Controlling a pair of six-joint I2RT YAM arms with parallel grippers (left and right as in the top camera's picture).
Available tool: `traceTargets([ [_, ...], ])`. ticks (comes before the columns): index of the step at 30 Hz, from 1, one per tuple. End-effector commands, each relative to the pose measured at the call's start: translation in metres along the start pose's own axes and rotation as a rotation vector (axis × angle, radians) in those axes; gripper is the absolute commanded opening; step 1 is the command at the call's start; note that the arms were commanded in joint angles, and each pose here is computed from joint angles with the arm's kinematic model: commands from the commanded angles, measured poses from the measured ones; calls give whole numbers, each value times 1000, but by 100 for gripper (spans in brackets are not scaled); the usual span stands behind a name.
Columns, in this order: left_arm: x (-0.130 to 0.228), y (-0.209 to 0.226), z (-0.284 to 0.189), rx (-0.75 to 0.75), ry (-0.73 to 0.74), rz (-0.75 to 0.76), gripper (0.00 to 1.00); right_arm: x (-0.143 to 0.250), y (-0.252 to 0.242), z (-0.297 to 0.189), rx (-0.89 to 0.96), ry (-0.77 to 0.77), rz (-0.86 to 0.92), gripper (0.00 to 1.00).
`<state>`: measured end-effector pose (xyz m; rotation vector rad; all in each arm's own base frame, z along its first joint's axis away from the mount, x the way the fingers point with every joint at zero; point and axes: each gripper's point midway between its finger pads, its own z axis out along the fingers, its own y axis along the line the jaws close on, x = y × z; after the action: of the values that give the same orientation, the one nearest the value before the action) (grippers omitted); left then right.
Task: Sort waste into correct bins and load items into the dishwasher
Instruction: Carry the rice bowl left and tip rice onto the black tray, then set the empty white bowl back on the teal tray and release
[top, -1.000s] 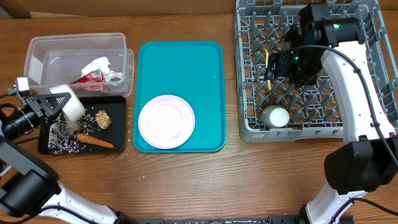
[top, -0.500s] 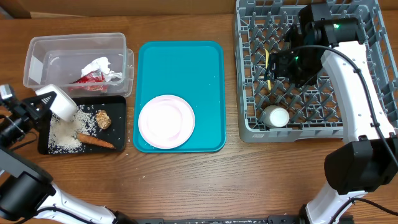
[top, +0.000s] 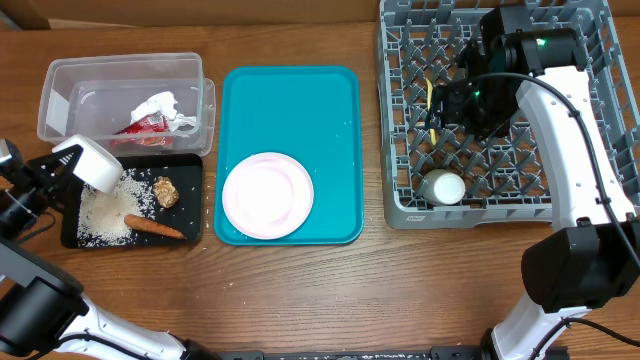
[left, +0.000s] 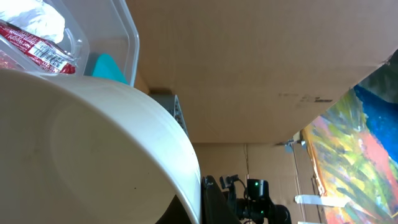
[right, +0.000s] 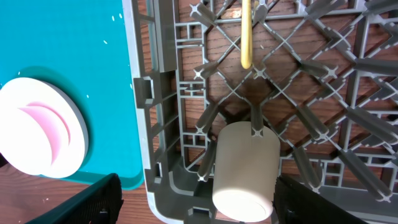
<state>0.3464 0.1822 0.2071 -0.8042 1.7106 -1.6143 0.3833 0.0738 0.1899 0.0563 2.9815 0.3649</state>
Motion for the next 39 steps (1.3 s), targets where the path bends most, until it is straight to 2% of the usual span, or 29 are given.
traceTargets([
  [1, -3, -1, -2, 30, -20, -21, 4, -4, 4, -15, -4, -48, -11, 80],
  [8, 1, -10, -2, 45, -27, -57, 4, -5, 4, -15, -5, -53, -12, 80],
  [13, 14, -35, 8, 45, 3, 33, 4, -7, 4, -15, -6, -60, -14, 80],
  [17, 42, -74, 45, 60, 118, 179, 4, -11, 5, -16, -9, -76, -18, 81],
  [22, 94, -126, 117, 143, 357, 441, 4, -11, 5, -16, -9, -78, -18, 80],
  [25, 129, -144, 162, 169, 518, 568, 4, -11, 5, -16, -9, -77, -18, 81],
  [27, 142, -130, 202, -11, 602, 587, 4, -11, 5, -16, -9, -77, -18, 80],
  [29, 135, -99, 240, -352, 519, 608, 4, -11, 5, -16, -9, -78, -18, 80],
  [31, 127, -81, 265, -566, 408, 736, 4, -12, 5, -16, -10, -79, -18, 80],
  [35, 142, -66, 304, -794, 304, 1044, 4, -12, 5, -16, -10, -82, -18, 80],
  [37, 161, -54, 321, -839, 344, 1187, 4, -13, 6, -16, -12, -86, -19, 80],
  [39, 175, -34, 333, -894, 385, 1268, 4, -14, 8, -16, -23, -90, -21, 80],
])
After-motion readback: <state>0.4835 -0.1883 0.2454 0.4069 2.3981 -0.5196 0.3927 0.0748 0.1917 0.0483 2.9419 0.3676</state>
